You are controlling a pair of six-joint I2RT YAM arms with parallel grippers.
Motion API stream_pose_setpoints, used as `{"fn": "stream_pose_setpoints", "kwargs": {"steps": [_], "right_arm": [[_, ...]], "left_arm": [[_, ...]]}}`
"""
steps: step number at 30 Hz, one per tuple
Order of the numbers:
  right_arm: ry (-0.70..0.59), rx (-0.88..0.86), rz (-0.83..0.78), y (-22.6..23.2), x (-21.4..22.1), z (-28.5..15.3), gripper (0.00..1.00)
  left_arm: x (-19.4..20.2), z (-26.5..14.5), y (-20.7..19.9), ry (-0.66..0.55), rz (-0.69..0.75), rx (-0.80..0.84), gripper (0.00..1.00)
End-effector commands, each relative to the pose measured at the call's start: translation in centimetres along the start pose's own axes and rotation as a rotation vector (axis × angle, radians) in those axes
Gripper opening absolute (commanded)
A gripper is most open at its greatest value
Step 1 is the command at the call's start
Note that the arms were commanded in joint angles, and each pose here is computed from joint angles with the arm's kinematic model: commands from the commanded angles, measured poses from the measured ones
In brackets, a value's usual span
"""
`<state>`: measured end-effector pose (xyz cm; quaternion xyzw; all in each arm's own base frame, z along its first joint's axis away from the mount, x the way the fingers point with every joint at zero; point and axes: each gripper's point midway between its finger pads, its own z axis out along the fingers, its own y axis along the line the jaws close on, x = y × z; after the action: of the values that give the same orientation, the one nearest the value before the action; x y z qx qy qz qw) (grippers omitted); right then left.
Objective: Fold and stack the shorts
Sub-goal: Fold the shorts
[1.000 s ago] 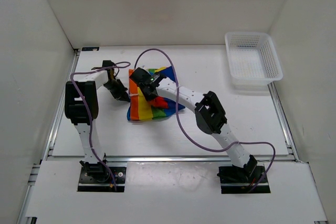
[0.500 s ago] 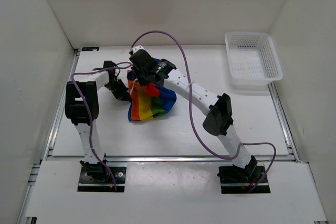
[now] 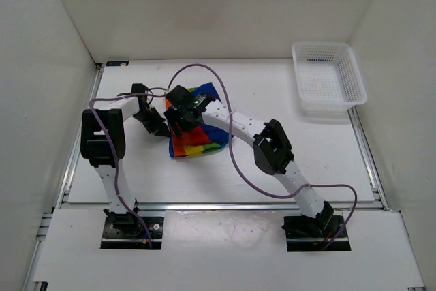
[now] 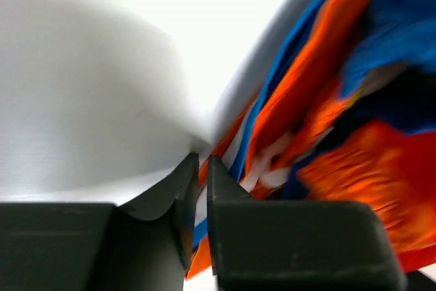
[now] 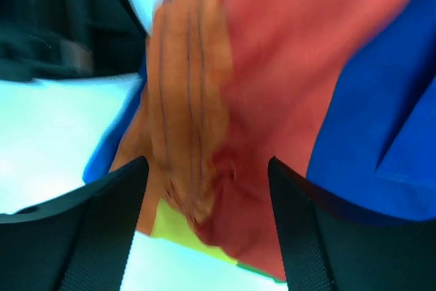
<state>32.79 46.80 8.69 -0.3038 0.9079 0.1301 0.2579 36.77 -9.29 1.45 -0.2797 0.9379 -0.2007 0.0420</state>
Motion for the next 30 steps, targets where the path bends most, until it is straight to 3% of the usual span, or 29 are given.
{"fn": "stream_pose_setpoints", "kwargs": {"steps": [1,5,8,10,12,13,14,16,19,24,30], "right_arm": [[-0.164,-0.089,0.005,1.5,-4.2,-6.6,0.78],[-0.263,-0.104,0.030,0.1,-5.8,-12.6,0.85],[-0.314,-0.083,0.068,-2.0,-6.4,-16.0,0.85],[-0.370,-0.037,0.128,-4.6,-6.9,-18.7,0.85],[-0.336,0.003,0.185,-7.0,-4.9,-18.4,0.75],[-0.361,0.043,0.235,-9.6,-4.6,-20.0,0.72],[-0.305,0.075,0.262,-11.1,-2.3,-18.7,0.70],[-0.301,0.133,0.353,-15.2,-0.6,-19.7,0.70],[-0.237,0.175,0.451,-18.9,3.5,-19.6,0.78],[-0.227,0.205,0.497,-20.7,6.6,-21.7,0.82],[-0.220,0.245,0.523,-21.8,8.0,-23.0,0.85]], "left_arm": [[-0.8,-4.0,-0.5,-0.077,-0.015,0.058,0.23],[-1.8,-8.2,-1.4,-0.157,-0.005,0.102,0.29],[-2.9,-12.0,-3.0,-0.241,0.040,0.104,0.30],[-2.8,-13.9,-5.6,-0.288,0.139,0.109,0.23],[-1.1,-14.7,-7.6,-0.288,0.221,0.100,0.10],[-0.9,-15.4,-9.0,-0.309,0.266,0.115,0.10],[-0.1,-15.4,-9.6,-0.300,0.298,0.117,0.10],[1.5,-14.2,-11.2,-0.264,0.351,0.122,0.10],[0.8,-10.6,-11.5,-0.221,0.358,0.074,0.10],[-4.1,-4.2,-9.2,-0.228,0.318,-0.114,0.10],[-7.6,0.4,-8.8,-0.234,0.327,-0.196,0.10]]}}
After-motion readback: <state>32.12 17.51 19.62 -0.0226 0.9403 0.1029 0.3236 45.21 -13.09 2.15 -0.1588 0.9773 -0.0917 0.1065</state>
